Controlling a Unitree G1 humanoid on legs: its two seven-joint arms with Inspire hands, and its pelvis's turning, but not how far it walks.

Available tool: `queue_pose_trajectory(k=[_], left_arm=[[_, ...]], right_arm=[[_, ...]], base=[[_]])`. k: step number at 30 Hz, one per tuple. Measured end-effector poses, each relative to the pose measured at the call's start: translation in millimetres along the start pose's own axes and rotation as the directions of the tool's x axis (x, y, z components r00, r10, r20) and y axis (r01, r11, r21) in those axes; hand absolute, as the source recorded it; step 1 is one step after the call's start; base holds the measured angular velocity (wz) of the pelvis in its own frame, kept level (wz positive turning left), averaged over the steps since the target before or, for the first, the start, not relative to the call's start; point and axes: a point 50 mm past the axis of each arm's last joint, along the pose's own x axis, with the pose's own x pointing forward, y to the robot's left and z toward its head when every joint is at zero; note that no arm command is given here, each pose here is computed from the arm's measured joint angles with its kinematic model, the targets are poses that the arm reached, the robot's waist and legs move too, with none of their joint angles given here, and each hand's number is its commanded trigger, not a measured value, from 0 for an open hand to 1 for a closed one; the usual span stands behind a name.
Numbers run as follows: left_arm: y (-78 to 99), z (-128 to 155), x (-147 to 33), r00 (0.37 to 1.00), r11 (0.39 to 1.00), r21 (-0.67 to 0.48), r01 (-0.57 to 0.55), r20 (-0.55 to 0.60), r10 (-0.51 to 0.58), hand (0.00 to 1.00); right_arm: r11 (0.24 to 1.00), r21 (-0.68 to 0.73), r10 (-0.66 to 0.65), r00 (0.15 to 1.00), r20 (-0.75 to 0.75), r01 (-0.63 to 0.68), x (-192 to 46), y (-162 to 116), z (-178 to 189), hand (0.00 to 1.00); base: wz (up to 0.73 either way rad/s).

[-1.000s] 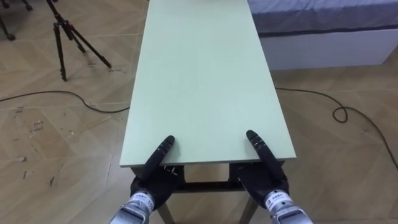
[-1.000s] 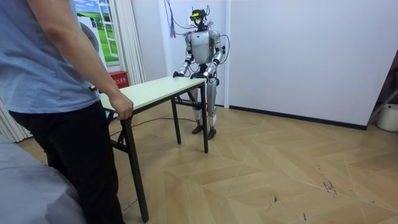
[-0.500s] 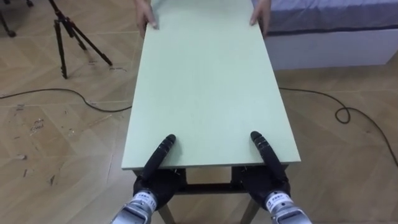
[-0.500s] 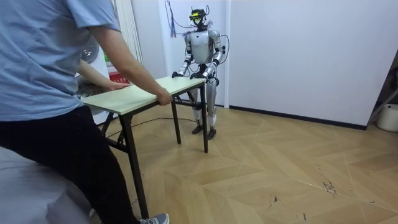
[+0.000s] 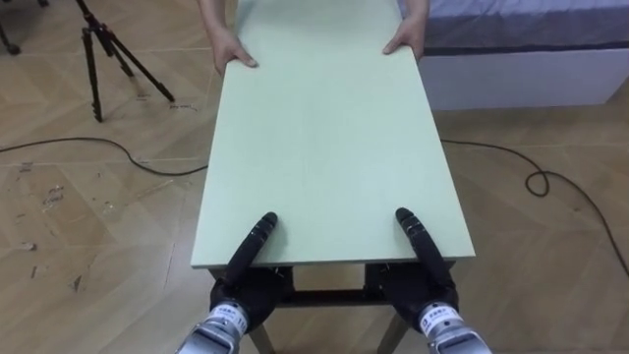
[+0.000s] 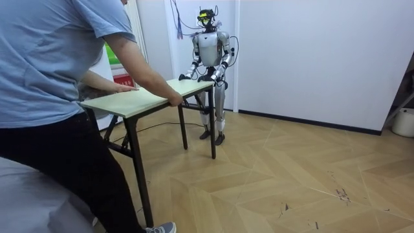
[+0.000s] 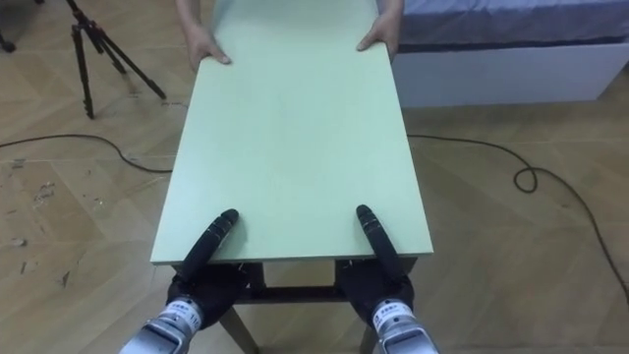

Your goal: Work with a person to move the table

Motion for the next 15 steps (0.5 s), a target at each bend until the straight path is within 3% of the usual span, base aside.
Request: queue_pose_trajectory(k=[15], left_arm=[[-11.0, 0.5, -18.0, 0.996, 0.997, 0.027, 0.073, 0.050, -0.074, 1.00]], right_arm=[[0.997, -0.009, 0.081, 0.997, 0.013, -0.081, -14.5, 12.3, 0.3, 1.00]], base=[[0.00]])
